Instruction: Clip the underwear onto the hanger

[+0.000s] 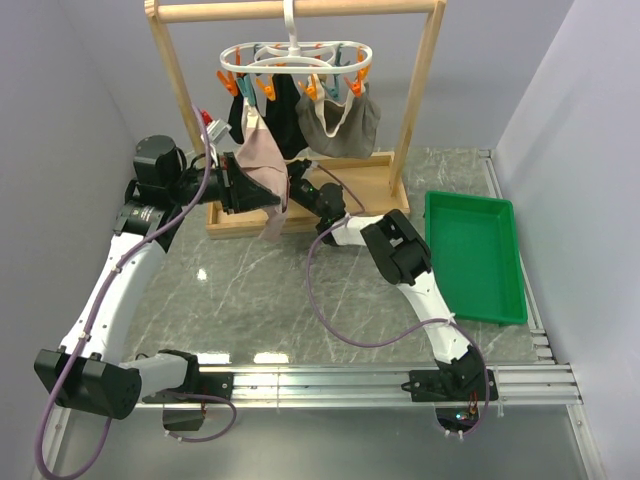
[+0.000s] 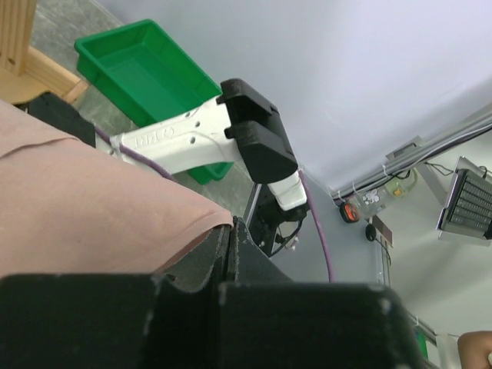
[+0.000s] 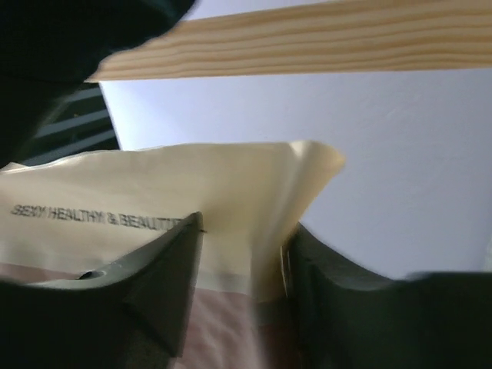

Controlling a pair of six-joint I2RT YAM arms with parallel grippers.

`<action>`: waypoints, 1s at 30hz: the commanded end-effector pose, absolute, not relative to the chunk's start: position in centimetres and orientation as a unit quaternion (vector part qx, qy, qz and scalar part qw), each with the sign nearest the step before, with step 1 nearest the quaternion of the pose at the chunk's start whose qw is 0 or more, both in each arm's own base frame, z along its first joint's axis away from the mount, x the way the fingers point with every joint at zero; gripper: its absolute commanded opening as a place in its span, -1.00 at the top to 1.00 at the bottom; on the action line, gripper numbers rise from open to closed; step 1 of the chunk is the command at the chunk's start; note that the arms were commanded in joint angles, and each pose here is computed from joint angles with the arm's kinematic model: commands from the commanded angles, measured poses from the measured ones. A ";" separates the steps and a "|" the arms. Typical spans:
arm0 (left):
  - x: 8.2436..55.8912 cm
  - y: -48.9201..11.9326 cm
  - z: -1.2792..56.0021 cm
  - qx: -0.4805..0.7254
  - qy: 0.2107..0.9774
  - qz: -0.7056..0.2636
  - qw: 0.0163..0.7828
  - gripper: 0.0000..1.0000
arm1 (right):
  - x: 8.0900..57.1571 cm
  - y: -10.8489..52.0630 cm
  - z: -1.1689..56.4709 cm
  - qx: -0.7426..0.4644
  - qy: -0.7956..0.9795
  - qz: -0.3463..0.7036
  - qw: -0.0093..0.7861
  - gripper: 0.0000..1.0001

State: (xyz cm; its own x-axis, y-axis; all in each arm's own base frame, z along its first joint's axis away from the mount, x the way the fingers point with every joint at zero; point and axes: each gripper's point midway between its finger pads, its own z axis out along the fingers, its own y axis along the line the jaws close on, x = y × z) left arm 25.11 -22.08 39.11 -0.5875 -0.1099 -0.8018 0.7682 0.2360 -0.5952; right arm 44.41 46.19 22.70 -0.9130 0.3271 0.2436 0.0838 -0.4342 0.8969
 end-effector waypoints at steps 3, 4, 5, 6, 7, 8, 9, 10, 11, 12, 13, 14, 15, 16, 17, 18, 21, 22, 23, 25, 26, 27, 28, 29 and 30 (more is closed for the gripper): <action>22.9 -21.5 40.4 0.272 0.671 -0.562 0.399 1.00 | 45.4 45.3 26.0 0.260 0.464 0.846 -0.045 0.43; 23.0 -21.4 40.3 0.269 0.674 -0.560 0.401 0.99 | 45.7 44.8 26.1 0.258 0.462 0.847 -0.038 0.57; 23.2 -21.2 40.2 0.265 0.676 -0.556 0.404 0.99 | 46.1 44.2 26.3 0.257 0.461 0.849 -0.030 0.69; 23.4 -20.8 40.2 0.259 0.678 -0.553 0.409 1.00 | 46.2 43.8 26.0 0.255 0.464 0.848 -0.018 0.80; 23.7 -20.5 40.1 0.252 0.681 -0.550 0.412 0.99 | 46.4 43.3 26.1 0.252 0.466 0.848 -0.009 1.00; 24.3 -20.2 39.8 0.236 0.689 -0.546 0.414 0.99 | 47.4 42.0 26.1 0.252 0.467 0.847 0.009 1.00; 25.0 -19.3 39.6 0.220 0.695 -0.538 0.424 0.99 | 47.7 41.5 25.4 0.251 0.478 0.841 0.027 1.00; 25.4 -18.9 39.3 0.209 0.699 -0.535 0.427 0.99 | 47.7 40.8 26.2 0.240 0.482 0.841 0.039 1.00; 26.1 -18.4 39.1 0.194 0.704 -0.526 0.435 1.00 | 48.5 39.7 26.0 0.241 0.489 0.836 0.056 1.00; 26.8 -17.6 38.9 0.176 0.710 -0.516 0.445 0.99 | 49.0 39.3 25.7 0.235 0.505 0.827 0.077 1.00; 27.4 -17.1 38.4 0.162 0.716 -0.509 0.448 0.99 | 49.0 38.8 27.0 0.224 0.508 0.826 0.093 1.00; 28.0 -16.7 38.5 0.150 0.717 -0.504 0.458 0.99 | 49.3 38.1 27.2 0.217 0.518 0.821 0.103 1.00; 29.0 -16.0 38.2 0.129 0.723 -0.491 0.468 0.99 | 49.3 38.0 27.7 0.207 0.534 0.810 0.126 1.00; 29.5 -15.6 37.9 0.116 0.726 -0.484 0.474 0.99 | 49.2 37.9 28.0 0.198 0.543 0.804 0.139 1.00; 29.9 -15.3 37.9 0.109 0.726 -0.479 0.481 0.99 | 49.0 37.6 27.6 0.191 0.559 0.794 0.148 1.00; 30.6 -14.9 37.9 0.093 0.730 -0.465 0.493 0.99 | 48.8 37.5 28.3 0.170 0.578 0.778 0.179 1.00; 32.2 -13.3 37.4 0.059 0.737 -0.433 0.516 0.99 | 48.1 36.7 28.3 0.134 0.621 0.735 0.236 1.00; 32.5 -13.0 37.1 0.053 0.739 -0.426 0.519 1.00 | 47.9 36.5 28.2 0.124 0.632 0.723 0.248 1.00; 32.7 -12.9 37.0 0.048 0.740 -0.422 0.522 0.99 | 47.7 36.3 27.5 0.106 0.646 0.707 0.269 1.00; 33.2 -12.6 36.5 0.037 0.742 -0.417 0.524 0.99 | 47.0 35.9 28.0 0.093 0.659 0.692 0.278 1.00; 33.2 -12.6 36.3 0.034 0.741 -0.417 0.524 0.99 | 46.8 35.9 27.6 0.089 0.667 0.684 0.282 1.00; 33.5 -12.4 36.0 0.029 0.744 -0.414 0.523 0.99 | 46.6 35.7 27.3 0.077 0.680 0.665 0.297 1.00; 33.9 -12.2 35.6 0.019 0.748 -0.408 0.524 1.00 | 46.5 35.6 27.1 0.072 0.687 0.655 0.307 1.00; 34.0 -12.0 35.3 0.013 0.750 -0.405 0.523 0.99 | 46.4 35.5 26.8 0.049 0.695 0.637 0.331 1.00; 34.5 -11.7 34.7 0.003 0.756 -0.397 0.521 0.99 | 46.1 35.3 26.9 0.040 0.705 0.621 0.340 1.00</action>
State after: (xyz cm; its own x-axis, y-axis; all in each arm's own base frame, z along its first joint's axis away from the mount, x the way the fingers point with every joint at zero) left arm 33.17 -12.70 34.48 -0.5071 -0.3758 -0.7757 0.4559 0.6468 -0.6114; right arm 46.93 35.56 29.06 -0.8057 0.5318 -0.2608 -0.2821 0.0426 0.9584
